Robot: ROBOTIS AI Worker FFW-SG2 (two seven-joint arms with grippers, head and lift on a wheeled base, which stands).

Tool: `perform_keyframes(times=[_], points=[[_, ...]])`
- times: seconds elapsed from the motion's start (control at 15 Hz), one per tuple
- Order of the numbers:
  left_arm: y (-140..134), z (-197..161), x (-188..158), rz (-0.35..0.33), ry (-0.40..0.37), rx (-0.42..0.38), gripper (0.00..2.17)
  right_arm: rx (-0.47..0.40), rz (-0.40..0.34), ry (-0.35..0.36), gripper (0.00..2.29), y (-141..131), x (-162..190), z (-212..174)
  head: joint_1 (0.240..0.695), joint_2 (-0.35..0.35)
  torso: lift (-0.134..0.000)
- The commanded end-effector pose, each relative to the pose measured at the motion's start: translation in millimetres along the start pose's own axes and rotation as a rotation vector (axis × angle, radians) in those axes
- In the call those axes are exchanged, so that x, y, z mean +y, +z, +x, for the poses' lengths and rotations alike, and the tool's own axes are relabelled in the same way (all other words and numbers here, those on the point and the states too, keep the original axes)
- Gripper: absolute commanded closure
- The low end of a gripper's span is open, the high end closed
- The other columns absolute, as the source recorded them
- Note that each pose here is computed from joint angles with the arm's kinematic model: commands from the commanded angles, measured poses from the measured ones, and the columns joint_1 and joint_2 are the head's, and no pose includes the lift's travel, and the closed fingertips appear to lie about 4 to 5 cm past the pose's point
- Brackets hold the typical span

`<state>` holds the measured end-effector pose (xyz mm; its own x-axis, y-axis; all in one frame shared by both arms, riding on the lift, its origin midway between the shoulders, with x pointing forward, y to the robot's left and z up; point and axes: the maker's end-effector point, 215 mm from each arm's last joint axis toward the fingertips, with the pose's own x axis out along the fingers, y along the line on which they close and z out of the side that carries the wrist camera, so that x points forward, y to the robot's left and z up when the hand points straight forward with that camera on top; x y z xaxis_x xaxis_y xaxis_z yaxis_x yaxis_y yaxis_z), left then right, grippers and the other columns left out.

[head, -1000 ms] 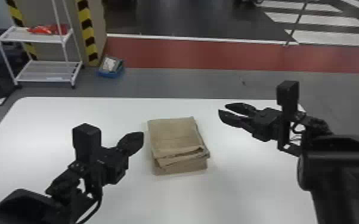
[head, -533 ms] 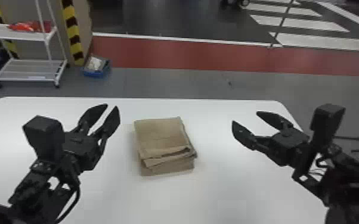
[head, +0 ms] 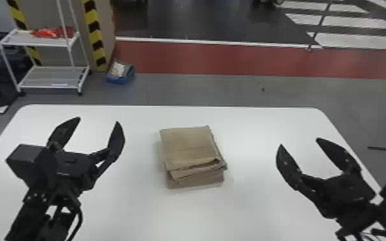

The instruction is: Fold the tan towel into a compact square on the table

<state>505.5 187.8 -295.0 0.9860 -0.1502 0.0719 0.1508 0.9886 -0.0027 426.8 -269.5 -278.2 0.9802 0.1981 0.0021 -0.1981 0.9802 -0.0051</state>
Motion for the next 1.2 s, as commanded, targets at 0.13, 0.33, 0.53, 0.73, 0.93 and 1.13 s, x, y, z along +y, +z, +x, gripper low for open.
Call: perform_keyframes(times=[0.13, 0.33, 0.53, 0.73, 0.93, 1.13], points=[[-26, -11, 7, 0.023, 0.027, 0.032, 0.03, -0.022, 0.021, -0.072, 0.06, -11, -10, -17, 0.695, -0.099, -0.109], [-32, -18, 5, 0.035, 0.033, 0.04, 0.02, 0.004, 0.035, -0.097, 0.06, -25, -15, -19, 0.695, -0.108, -0.109], [-33, -19, 15, 0.069, 0.045, 0.044, 0.03, 0.009, 0.103, -0.109, 0.06, -33, -12, -19, 0.695, -0.114, -0.109], [-27, -25, 39, 0.071, 0.064, 0.042, 0.03, 0.01, 0.131, -0.093, 0.06, -37, 14, -13, 0.695, -0.095, -0.109], [-25, -34, 40, 0.056, 0.044, 0.047, 0.03, 0.016, 0.125, -0.078, 0.06, -38, 40, -3, 0.695, -0.046, -0.109], [-22, -39, 41, 0.052, 0.044, 0.048, 0.03, 0.005, 0.118, -0.066, 0.06, -33, 49, 1, 0.695, -0.001, -0.109]])
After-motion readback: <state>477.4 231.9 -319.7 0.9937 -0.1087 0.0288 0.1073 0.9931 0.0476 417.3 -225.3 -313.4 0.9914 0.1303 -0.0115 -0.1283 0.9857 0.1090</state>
